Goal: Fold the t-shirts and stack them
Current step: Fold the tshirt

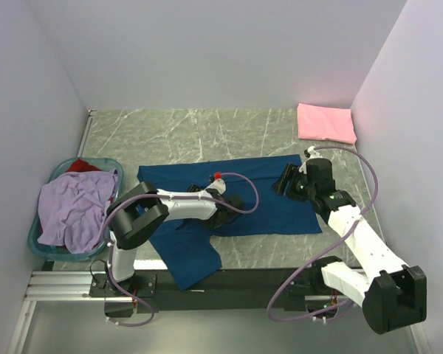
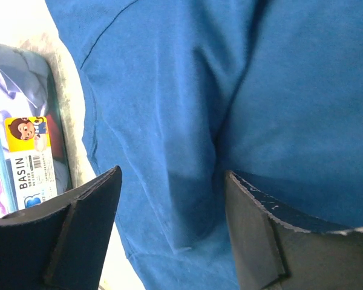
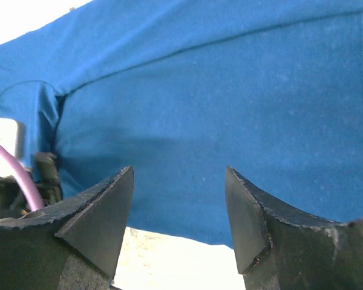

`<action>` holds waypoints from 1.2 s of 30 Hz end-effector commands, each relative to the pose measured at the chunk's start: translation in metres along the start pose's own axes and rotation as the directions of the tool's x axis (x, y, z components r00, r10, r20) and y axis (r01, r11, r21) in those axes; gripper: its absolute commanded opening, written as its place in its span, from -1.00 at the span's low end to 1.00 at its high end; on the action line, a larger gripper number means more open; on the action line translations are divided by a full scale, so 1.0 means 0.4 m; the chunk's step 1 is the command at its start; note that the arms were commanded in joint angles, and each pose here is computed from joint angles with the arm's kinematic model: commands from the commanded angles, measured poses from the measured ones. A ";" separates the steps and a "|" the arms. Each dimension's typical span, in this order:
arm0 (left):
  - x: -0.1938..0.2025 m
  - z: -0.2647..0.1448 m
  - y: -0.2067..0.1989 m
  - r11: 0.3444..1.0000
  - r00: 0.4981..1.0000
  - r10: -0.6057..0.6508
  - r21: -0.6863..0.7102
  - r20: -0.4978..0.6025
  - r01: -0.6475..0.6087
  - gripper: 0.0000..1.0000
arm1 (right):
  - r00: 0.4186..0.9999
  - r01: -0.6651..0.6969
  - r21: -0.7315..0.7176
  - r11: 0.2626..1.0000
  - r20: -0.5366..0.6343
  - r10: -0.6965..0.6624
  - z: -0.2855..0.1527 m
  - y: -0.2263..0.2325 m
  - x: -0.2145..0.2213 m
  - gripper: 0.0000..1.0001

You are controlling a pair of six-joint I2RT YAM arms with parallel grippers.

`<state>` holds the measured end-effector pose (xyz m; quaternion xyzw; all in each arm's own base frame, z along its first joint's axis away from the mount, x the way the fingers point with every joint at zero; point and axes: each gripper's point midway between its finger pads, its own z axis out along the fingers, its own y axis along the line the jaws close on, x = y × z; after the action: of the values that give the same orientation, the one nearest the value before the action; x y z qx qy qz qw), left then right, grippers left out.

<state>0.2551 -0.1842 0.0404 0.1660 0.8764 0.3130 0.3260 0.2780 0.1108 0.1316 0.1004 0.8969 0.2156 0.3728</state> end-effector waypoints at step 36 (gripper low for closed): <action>-0.198 0.198 0.311 0.821 0.828 -0.531 0.132 -0.178 0.555 0.76 | 0.996 0.021 -0.084 0.996 -0.090 -0.028 0.044 0.019 0.042 0.29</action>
<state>0.3724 -0.0768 0.0816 -0.0511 0.9336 0.1968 0.2950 0.2746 0.1270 0.1065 0.0795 0.9116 0.2446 0.3207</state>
